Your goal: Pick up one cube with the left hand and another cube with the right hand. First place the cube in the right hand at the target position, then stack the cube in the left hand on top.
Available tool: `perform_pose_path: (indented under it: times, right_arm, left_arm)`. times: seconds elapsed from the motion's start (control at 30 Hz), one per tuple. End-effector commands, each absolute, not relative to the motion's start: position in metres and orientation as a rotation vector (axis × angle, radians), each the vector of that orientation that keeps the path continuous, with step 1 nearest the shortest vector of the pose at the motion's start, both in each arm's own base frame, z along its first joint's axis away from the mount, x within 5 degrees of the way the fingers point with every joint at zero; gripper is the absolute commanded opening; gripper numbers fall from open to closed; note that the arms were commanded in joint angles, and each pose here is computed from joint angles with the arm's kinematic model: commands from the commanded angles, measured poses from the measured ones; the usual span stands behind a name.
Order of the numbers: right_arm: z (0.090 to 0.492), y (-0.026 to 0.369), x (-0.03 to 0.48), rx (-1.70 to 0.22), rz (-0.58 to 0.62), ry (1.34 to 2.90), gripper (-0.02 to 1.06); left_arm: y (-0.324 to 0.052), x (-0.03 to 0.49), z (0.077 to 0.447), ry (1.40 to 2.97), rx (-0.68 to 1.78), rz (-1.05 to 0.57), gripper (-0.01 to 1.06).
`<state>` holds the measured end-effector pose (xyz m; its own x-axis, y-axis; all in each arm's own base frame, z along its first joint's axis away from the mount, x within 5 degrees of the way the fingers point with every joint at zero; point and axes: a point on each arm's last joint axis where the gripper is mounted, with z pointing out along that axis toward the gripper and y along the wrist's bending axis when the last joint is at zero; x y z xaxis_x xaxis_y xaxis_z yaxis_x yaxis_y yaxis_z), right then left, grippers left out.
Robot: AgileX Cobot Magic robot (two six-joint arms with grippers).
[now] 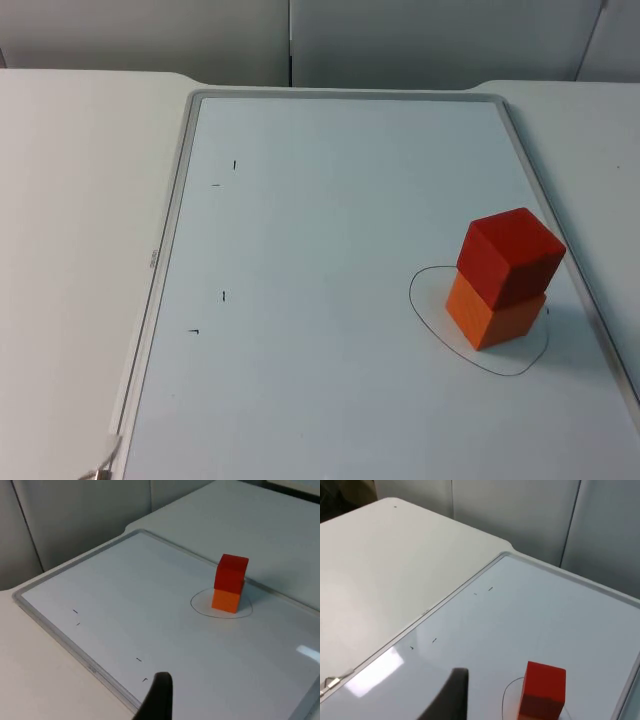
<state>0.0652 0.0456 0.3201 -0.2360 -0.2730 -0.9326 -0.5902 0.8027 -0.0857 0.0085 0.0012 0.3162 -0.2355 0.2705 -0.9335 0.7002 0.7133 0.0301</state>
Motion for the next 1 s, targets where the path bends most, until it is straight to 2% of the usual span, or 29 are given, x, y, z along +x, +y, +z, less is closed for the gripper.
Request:
perform_pose_path:
  times: [0.0,0.1,0.23,0.33,0.83,0.97]
  right_arm:
    - [0.32,0.044,0.061,-0.66,0.344,1.809,0.99]
    - [0.32,0.042,0.056,-0.665,0.345,1.808,0.99]
    - [0.317,0.04,0.051,-0.686,0.347,1.839,0.99]
    - [0.316,0.039,0.05,-0.689,0.341,1.838,0.99]
    - [0.315,0.039,0.049,-0.695,0.346,1.853,0.99]
    - [0.314,0.039,0.049,-0.703,0.346,1.869,0.99]
  left_arm:
    - [0.006,0.001,0.31,1.812,0.756,-0.526,0.81]
    - [0.014,-0.006,0.302,1.821,0.757,-0.536,0.81]
    - [0.016,-0.008,0.288,1.947,0.811,-0.488,0.81]
    - [0.014,-0.007,0.281,1.975,0.833,-0.469,0.81]
    - [0.014,-0.007,0.283,1.957,0.84,-0.47,0.81]
    - [0.014,-0.007,0.283,1.956,0.842,-0.469,0.85]
